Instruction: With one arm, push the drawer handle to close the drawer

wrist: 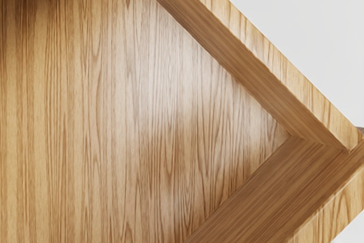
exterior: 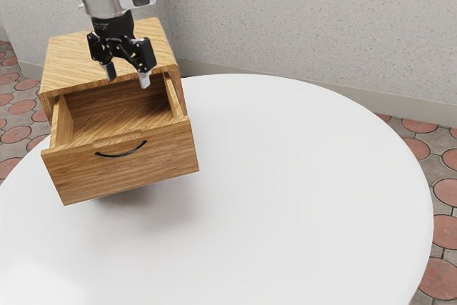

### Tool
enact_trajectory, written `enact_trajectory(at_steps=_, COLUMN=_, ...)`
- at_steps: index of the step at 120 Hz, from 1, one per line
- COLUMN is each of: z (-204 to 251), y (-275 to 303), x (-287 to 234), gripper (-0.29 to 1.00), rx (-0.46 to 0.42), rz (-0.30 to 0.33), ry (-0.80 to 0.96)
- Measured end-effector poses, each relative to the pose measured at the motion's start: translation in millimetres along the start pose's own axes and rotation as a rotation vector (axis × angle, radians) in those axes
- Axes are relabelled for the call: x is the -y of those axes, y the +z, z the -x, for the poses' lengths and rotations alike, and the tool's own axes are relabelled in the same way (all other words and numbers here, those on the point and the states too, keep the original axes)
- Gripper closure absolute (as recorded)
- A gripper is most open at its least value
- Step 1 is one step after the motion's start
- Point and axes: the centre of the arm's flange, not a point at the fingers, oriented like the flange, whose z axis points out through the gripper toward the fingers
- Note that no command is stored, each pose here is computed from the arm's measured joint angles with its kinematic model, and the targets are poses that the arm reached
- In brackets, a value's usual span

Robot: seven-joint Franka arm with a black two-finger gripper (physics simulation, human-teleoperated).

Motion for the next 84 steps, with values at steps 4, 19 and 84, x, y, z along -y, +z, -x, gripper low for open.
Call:
enact_trajectory(at_steps=4, z=-24, y=-32, x=0, gripper=0.0, rx=-0.059, rz=0.005, ry=-0.003)
enact_trajectory(at_steps=19, z=-39, y=-57, x=36, gripper=0.0, rx=-0.069, rz=0.01, ry=-0.07)
enact_trajectory(at_steps=84, z=277, y=-90, x=-37, gripper=0.0, rx=-0.066, rz=-0.13, ry=-0.3)
